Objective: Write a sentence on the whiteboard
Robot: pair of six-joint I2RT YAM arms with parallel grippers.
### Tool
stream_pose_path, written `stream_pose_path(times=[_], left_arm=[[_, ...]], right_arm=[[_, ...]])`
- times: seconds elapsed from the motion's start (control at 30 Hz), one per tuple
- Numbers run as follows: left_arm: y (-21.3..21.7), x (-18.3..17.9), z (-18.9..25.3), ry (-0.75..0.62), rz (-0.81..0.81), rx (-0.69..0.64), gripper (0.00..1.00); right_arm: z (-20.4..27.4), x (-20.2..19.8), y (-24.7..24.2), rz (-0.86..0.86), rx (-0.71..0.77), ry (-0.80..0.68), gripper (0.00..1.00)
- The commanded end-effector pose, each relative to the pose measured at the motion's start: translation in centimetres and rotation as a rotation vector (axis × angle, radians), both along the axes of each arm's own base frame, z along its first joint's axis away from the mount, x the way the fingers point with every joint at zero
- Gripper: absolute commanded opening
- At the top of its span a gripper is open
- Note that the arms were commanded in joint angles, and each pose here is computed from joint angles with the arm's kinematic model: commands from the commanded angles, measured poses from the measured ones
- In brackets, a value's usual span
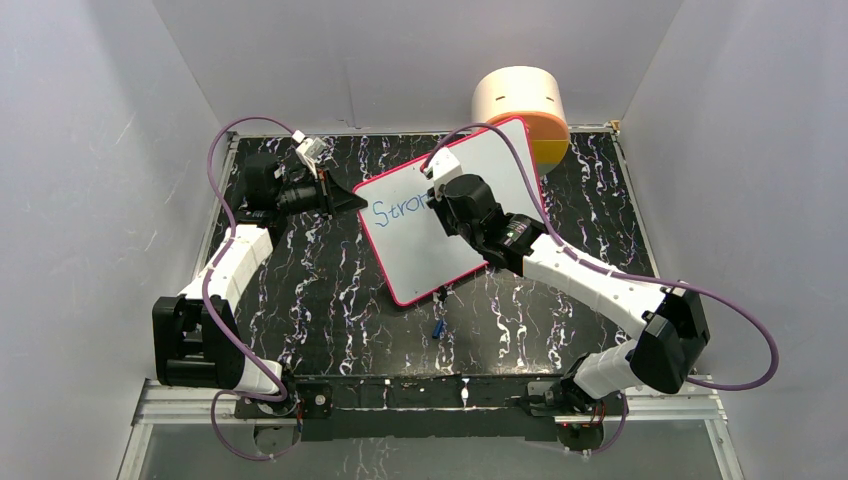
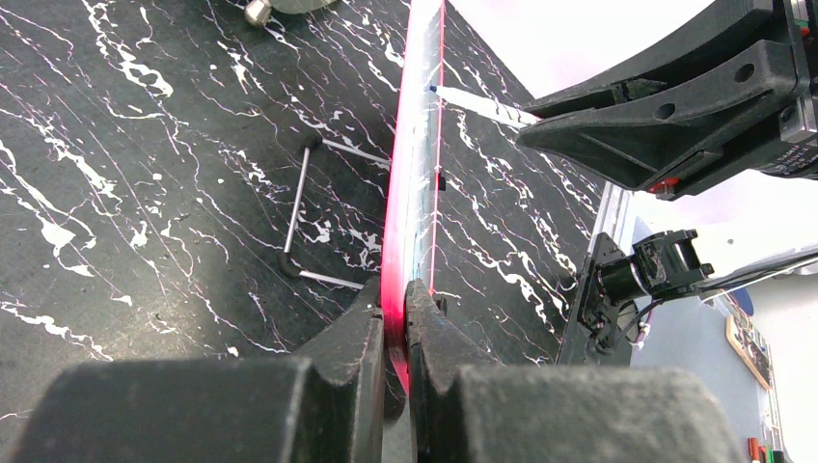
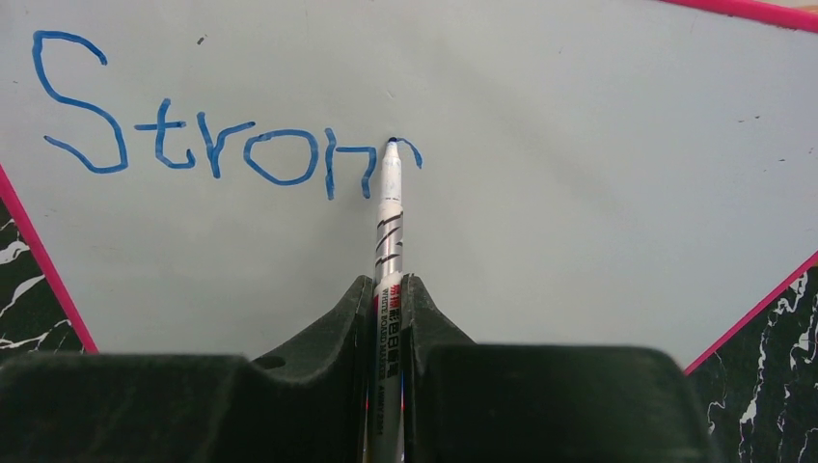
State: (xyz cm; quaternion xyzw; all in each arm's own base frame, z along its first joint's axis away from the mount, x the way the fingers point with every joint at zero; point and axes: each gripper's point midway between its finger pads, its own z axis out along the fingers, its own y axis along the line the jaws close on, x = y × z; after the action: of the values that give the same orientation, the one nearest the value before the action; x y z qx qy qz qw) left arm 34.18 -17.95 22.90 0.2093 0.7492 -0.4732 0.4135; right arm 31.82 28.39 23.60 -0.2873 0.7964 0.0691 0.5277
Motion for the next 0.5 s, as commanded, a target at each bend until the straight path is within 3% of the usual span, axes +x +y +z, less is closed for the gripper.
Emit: stream_pose_path(times=[0.0,0.47], left_arm=[[-0.9,-0.9,-3.0,0.045,-0.033,0.066,0.0],[-0.9,-0.9,-3.2,0.05,-0.031,0.07,0.0]], right_arm=[[2.1,0.5,0.7,0.015,0.039,-0.031,0.0],[-0.1,-0.6,-0.4,0.018,-0.022,0.037,0.0]])
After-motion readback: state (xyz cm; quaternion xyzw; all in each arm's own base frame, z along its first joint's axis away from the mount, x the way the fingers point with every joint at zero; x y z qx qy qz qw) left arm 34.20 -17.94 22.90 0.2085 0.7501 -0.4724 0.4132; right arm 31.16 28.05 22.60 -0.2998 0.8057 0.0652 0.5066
